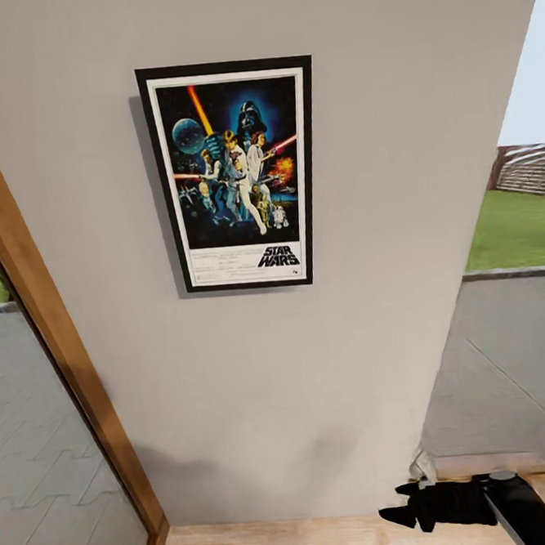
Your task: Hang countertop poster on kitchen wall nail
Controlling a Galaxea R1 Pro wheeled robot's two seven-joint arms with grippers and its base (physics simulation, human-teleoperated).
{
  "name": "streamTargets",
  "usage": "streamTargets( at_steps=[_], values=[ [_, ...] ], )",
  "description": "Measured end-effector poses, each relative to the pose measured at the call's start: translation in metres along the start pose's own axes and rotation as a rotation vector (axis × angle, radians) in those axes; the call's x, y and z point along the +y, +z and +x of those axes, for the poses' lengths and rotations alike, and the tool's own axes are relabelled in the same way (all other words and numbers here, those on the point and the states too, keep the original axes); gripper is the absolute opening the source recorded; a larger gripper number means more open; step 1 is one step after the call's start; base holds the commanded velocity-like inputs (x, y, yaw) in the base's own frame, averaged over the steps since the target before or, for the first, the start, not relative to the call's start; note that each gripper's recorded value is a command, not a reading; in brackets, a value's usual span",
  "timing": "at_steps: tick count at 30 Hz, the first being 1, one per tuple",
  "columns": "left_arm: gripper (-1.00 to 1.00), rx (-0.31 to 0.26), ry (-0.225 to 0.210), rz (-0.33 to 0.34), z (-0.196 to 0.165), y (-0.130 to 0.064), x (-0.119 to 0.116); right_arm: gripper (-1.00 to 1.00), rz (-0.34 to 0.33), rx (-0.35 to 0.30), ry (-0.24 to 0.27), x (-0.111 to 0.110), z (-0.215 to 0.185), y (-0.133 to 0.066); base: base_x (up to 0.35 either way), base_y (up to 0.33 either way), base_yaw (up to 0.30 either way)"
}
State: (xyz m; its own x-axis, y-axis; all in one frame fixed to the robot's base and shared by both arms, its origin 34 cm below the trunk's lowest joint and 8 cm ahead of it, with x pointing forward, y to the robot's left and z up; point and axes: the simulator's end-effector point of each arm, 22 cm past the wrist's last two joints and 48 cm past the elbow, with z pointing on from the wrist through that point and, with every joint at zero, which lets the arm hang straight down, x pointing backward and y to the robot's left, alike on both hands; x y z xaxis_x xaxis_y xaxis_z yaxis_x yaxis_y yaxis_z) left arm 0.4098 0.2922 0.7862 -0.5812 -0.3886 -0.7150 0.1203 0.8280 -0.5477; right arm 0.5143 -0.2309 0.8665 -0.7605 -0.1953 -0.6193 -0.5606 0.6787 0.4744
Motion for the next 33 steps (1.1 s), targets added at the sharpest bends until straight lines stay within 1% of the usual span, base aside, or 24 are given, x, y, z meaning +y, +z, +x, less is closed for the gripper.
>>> streamTargets(
  at_steps=[1,3,4,5,8,9,10,11,12,13,17,20,24,27,31,33],
  values=[
    [1.0,0.001,0.003,-0.034,0.0,0.0,0.007,1.0,0.05,0.035,0.048,-0.013,0.028,0.005,0.0,0.0,0.0],
    [1.0,0.001,0.007,-0.07,0.0,0.001,0.014,1.0,0.101,0.069,0.09,-0.025,0.056,0.008,0.0,0.0,0.0],
    [1.0,0.002,0.009,-0.102,0.0,0.001,0.02,1.0,0.151,0.096,0.114,-0.035,0.081,0.012,0.0,0.0,0.0],
    [1.0,0.003,0.011,-0.142,0.001,0.0,0.028,1.0,0.217,0.125,0.135,-0.046,0.111,0.016,0.0,0.0,0.0],
    [1.0,0.001,0.014,-0.18,0.0,-0.001,0.036,1.0,0.273,0.146,0.157,-0.053,0.138,0.02,0.0,0.0,0.0],
    [1.0,0.001,0.015,-0.211,-0.001,-0.002,0.042,1.0,0.304,0.164,0.172,-0.056,0.154,0.02,0.0,0.0,0.0],
    [1.0,0.001,0.016,-0.23,-0.001,-0.002,0.046,1.0,0.319,0.173,0.182,-0.058,0.161,0.02,0.0,0.0,0.0],
    [1.0,0.006,0.018,-0.265,0.0,-0.004,0.054,1.0,0.344,0.193,0.199,-0.059,0.176,0.02,0.0,0.0,0.0],
    [1.0,0.01,0.021,-0.282,0.0,-0.005,0.057,1.0,0.356,0.202,0.209,-0.06,0.183,0.019,0.0,0.0,0.0],
    [1.0,0.025,0.031,-0.307,0.003,-0.006,0.061,1.0,0.379,0.227,0.229,-0.06,0.199,0.019,0.0,0.0,0.0],
    [1.0,0.054,0.062,-0.332,0.009,-0.006,0.064,1.0,0.434,0.279,0.274,-0.06,0.232,0.014,0.0,0.0,0.0],
    [1.0,0.061,0.073,-0.337,0.01,-0.006,0.065,1.0,0.463,0.296,0.286,-0.06,0.248,0.01,0.0,0.0,0.0],
    [1.0,0.062,0.083,-0.339,0.009,-0.006,0.064,1.0,0.513,0.304,0.286,-0.057,0.276,0.005,0.0,0.0,0.0],
    [1.0,0.059,0.086,-0.337,0.007,-0.005,0.064,1.0,0.541,0.302,0.281,-0.053,0.284,0.008,0.0,0.0,0.0],
    [1.0,0.054,0.088,-0.336,0.005,-0.005,0.063,1.0,0.58,0.3,0.275,-0.053,0.287,0.01,0.0,0.0,0.0],
    [1.0,0.052,0.089,-0.335,0.005,-0.005,0.063,1.0,0.603,0.301,0.272,-0.051,0.287,0.015,0.0,0.0,0.0]
  ],
)
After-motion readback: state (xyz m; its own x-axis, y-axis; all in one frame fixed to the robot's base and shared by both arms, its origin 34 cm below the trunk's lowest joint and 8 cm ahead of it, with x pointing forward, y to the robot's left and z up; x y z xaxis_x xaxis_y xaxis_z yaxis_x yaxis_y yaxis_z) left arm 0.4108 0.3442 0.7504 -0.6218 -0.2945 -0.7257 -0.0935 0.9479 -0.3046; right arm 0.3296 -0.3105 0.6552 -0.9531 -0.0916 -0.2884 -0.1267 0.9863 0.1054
